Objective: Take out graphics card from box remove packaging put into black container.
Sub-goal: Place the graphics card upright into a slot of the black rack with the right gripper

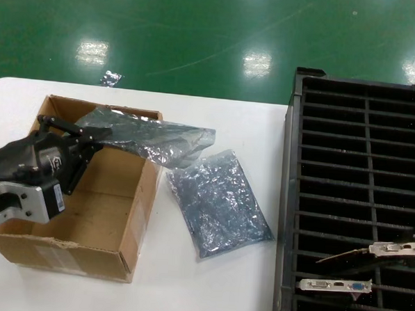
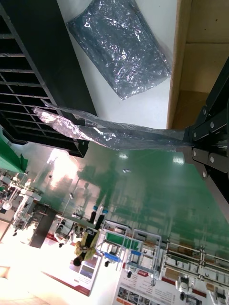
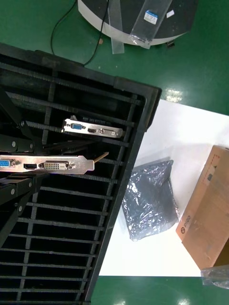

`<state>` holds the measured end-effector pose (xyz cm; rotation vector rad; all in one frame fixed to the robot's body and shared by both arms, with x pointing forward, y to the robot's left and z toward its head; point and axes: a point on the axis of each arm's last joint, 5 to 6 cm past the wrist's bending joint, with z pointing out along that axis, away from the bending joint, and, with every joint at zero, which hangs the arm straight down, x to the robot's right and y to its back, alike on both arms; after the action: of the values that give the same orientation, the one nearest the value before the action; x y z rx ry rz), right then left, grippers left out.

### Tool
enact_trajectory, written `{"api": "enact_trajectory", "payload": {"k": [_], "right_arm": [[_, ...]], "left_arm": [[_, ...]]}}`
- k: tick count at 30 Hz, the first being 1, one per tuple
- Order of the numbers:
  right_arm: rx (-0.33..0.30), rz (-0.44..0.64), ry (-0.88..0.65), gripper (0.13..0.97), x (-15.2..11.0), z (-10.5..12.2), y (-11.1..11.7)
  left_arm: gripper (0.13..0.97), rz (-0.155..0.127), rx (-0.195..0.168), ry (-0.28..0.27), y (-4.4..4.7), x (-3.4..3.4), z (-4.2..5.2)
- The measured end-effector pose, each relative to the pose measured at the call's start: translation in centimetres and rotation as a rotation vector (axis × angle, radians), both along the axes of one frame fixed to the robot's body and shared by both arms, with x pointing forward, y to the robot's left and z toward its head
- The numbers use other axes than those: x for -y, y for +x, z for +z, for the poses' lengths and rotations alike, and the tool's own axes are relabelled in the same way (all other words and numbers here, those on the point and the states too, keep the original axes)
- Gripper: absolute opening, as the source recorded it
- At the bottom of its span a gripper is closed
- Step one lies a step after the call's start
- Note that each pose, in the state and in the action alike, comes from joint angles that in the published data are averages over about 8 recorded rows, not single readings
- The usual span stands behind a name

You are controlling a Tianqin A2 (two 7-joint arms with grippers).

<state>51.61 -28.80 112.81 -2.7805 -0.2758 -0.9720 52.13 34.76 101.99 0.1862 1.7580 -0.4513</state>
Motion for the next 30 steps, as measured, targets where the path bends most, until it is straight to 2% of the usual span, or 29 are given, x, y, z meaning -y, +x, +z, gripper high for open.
{"api": "enact_trajectory", "payload": {"k": [7,20,30], "right_arm": [[-0.006,0.010,-0.007,0.187,0.0,0.0,-0.3],[-0.011,0.018,-0.025,0.187,-0.6,-0.6,1.0],[-0.014,0.036,-0.044,0.187,-0.9,-0.8,1.3]], "left_arm": [[0.139,0.000,0.000,0.000,0.00,0.00,0.00],[0.139,0.000,0.000,0.000,0.00,0.00,0.00],[0.139,0.000,0.000,0.000,0.00,0.00,0.00]]}}
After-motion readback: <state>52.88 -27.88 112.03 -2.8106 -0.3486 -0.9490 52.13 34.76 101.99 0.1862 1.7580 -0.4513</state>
